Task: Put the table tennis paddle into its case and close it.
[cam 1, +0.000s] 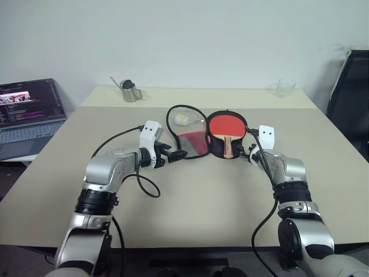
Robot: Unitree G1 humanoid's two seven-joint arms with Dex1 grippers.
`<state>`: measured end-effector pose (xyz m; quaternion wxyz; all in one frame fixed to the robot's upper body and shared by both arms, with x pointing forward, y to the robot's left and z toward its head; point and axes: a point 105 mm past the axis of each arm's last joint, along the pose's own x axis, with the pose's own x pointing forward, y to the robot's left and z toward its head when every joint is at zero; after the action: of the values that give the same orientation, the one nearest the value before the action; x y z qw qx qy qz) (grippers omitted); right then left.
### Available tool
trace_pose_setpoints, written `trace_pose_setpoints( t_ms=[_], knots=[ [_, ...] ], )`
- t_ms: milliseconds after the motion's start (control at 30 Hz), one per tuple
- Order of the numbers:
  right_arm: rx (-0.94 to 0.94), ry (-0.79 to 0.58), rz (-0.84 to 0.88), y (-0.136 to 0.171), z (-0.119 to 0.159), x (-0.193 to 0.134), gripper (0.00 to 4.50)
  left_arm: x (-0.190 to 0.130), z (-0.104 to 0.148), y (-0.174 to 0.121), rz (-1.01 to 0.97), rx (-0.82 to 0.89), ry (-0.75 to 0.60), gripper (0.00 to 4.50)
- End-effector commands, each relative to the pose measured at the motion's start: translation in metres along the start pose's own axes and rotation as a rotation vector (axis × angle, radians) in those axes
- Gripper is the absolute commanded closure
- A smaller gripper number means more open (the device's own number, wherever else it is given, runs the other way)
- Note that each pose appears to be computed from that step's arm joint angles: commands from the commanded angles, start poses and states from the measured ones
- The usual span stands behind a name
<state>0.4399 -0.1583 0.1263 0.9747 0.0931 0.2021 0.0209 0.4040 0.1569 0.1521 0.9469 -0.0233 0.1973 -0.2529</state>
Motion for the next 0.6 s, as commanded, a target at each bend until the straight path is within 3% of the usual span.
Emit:
trace_pose_setpoints(
  t_ms=[33, 200, 600],
  knots=[
    [0.004, -0.071, -0.001, -0.002, 0.022, -0.007, 0.01, 0.003, 0.019, -0.008, -0.018, 0.029, -0.065, 0.21],
    [0.006, -0.082, -0.011, -0.005, 0.026, -0.008, 0.01, 0.017, 0.018, 0.006, 0.052, -0.014, -0.069, 0.21],
    [-0.019, -0.14, -0.035, -0.011, 0.044, -0.022, 0.01, 0.06, 0.021, 0.006, 0.107, -0.143, -0.08, 0.21]
  ],
)
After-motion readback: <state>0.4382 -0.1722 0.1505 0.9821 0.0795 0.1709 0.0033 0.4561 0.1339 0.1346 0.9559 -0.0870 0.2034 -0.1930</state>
